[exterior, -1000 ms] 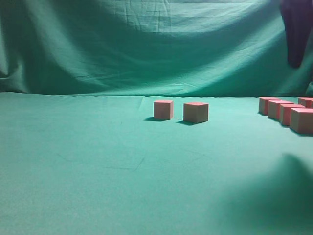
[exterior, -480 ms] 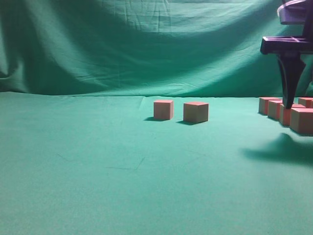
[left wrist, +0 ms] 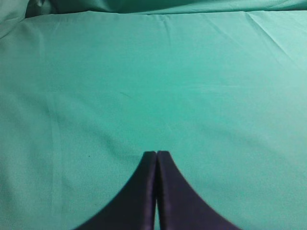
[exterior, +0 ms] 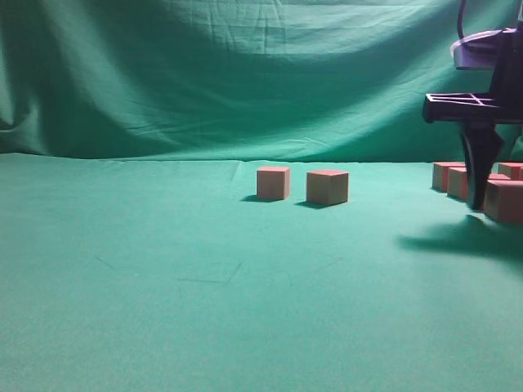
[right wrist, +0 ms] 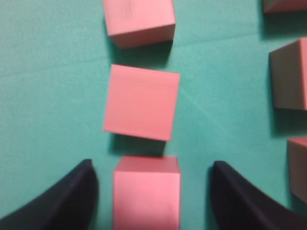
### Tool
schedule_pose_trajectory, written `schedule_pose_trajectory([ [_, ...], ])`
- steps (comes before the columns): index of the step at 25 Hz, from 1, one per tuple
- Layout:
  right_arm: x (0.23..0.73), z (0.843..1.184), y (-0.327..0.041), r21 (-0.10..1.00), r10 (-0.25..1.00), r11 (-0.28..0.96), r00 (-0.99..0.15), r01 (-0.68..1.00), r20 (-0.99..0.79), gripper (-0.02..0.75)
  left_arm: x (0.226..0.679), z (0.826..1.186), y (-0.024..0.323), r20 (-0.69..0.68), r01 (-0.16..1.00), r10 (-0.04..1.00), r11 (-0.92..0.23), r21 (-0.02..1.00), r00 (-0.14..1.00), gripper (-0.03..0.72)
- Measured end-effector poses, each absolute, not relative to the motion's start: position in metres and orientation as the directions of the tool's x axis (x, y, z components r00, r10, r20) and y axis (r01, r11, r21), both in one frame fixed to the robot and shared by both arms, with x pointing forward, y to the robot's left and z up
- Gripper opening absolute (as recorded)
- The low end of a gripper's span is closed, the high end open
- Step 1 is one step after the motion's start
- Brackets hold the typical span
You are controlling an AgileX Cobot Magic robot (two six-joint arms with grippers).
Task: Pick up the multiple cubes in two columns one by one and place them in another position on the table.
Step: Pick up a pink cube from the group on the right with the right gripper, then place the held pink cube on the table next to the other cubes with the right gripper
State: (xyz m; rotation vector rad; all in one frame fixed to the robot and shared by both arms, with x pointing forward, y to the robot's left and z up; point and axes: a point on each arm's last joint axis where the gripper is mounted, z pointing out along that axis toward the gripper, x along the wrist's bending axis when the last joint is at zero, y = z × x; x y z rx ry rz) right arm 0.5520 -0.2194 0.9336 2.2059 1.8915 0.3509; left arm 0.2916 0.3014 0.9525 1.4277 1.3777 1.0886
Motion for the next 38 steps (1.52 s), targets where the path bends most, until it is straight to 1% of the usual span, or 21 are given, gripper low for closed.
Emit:
schedule_pose_trajectory([
  [1, 0.552, 0.933, -0.219, 0.313, 0.988, -0.151, 0.146, 0.938, 0.041, 0.407, 0.292, 0.953, 0.301, 0.029, 0.259, 0.999, -0.031, 0.965, 0.014, 0.000],
  [3, 0.552, 0.932, -0.219, 0.312, 0.988, -0.151, 0.146, 0.938, 0.041, 0.283, 0.292, 0.953, 0.301, 0.029, 0.259, 0.999, -0.031, 0.965, 0.014, 0.000],
  [4, 0.552, 0.932, -0.219, 0.311, 0.989, -0.149, 0.144, 0.939, 0.039, 0.254, 0.292, 0.953, 0.301, 0.029, 0.259, 0.999, -0.031, 0.965, 0.014, 0.000],
  [10, 0.548, 0.938, -0.221, 0.290, 0.991, -0.131, 0.131, 0.948, 0.018, 0.259, 0.292, 0.953, 0.301, 0.029, 0.259, 0.999, -0.031, 0.965, 0.014, 0.000],
  [13, 0.543, 0.964, -0.221, 0.302, 0.994, -0.110, 0.113, 0.947, 0.007, 0.259, 0.292, 0.953, 0.301, 0.029, 0.259, 0.999, -0.031, 0.965, 0.014, 0.000],
  [15, 0.540, 0.990, -0.214, 0.339, 0.999, -0.050, 0.050, 0.940, 0.008, 0.259, 0.292, 0.953, 0.301, 0.029, 0.259, 0.999, -0.031, 0.965, 0.014, 0.000],
  [20, 0.526, 1.058, -0.171, 0.444, 0.978, 0.165, -0.205, 0.881, 0.042, 0.259, 0.292, 0.953, 0.301, 0.029, 0.259, 0.999, -0.031, 0.965, 0.014, 0.000],
  [22, 0.524, 1.078, -0.152, 0.463, 0.961, 0.217, -0.270, 0.860, 0.051, 0.259, 0.292, 0.953, 0.301, 0.029, 0.259, 0.999, -0.031, 0.965, 0.014, 0.000],
  [25, 0.523, 1.098, -0.123, 0.460, 0.936, 0.284, -0.347, 0.842, 0.057, 0.259, 0.292, 0.953, 0.301, 0.029, 0.259, 0.999, -0.031, 0.965, 0.014, 0.000],
  [29, 0.534, 1.104, -0.092, 0.412, 0.904, 0.377, -0.427, 0.830, 0.031, 0.259, 0.292, 0.953, 0.301, 0.029, 0.259, 0.999, -0.031, 0.965, 0.014, 0.000],
  [32, 0.546, 1.097, -0.072, 0.345, 0.886, 0.431, -0.463, 0.834, 0.011, 0.259, 0.292, 0.953, 0.301, 0.029, 0.259, 0.999, -0.031, 0.965, 0.014, 0.000],
  [34, 0.557, 1.088, -0.058, 0.321, 0.879, 0.448, -0.476, 0.834, 0.009, 0.259, 0.292, 0.953, 0.301, 0.029, 0.259, 0.999, -0.031, 0.965, 0.014, 0.000],
  [38, 0.573, 1.074, -0.029, 0.322, 0.863, 0.474, -0.505, 0.820, 0.015, 0.259, 0.292, 0.953, 0.301, 0.029, 0.259, 0.999, -0.031, 0.965, 0.014, 0.000],
])
